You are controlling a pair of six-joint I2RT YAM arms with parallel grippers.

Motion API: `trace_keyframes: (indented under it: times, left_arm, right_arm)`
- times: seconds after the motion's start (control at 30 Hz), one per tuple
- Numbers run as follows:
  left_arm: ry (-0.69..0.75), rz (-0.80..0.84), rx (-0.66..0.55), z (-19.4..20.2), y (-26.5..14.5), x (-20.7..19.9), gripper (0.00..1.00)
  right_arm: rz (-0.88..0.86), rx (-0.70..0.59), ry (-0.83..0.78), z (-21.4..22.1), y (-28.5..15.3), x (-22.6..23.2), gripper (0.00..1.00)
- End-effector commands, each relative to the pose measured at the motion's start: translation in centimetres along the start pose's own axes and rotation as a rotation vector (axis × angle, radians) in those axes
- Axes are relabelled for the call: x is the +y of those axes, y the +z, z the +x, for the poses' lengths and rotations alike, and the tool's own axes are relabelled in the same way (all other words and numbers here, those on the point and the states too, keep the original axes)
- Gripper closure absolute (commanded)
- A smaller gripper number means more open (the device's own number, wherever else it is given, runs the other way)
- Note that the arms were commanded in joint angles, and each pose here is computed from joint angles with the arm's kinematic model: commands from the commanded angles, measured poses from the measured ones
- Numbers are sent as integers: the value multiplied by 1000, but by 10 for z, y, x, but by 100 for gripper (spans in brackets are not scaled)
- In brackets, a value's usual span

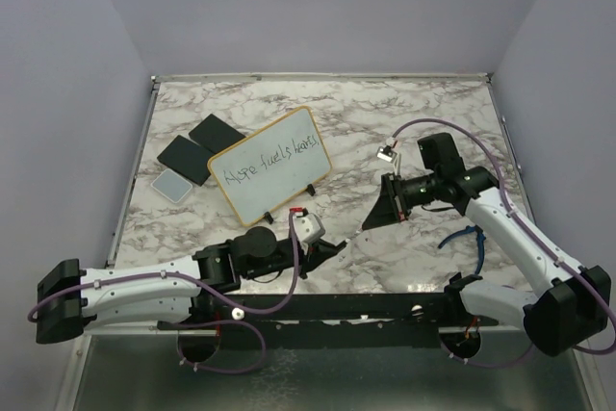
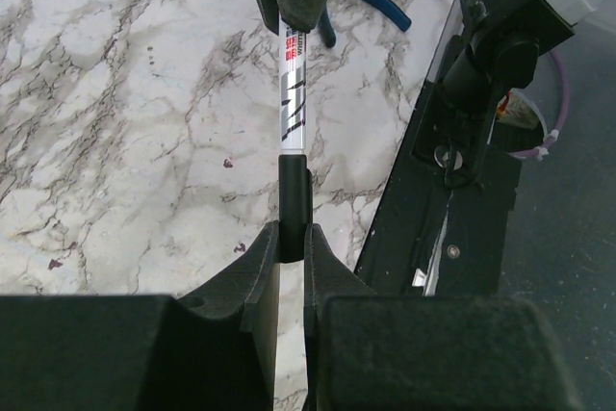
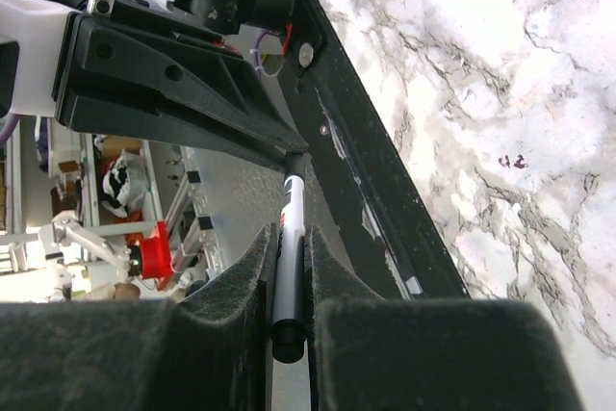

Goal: Write a sentence on the whiteboard
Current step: Close the whiteboard marker at the center of the board.

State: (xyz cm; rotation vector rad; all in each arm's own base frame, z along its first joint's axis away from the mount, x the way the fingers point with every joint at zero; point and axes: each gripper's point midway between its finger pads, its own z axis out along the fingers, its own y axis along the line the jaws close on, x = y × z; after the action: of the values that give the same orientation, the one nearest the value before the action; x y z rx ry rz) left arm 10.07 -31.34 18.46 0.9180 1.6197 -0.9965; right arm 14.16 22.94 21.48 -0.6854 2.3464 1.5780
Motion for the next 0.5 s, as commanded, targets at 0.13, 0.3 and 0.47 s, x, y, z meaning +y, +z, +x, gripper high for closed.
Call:
trace_keyframes:
  times: [0.13,0.3,0.47]
  left_arm:
    - [26,-48,-148,-41,9,7,100]
    - [16,-65,-162,-38,11,10,100]
    - [8,-64,-181,-40,11,10,100]
  right_arm:
    - [-27,54,49,15,12,-7,99]
    - [-25,47,69,19,16,-9,99]
    - [-24,54,88,26,22,-13,99]
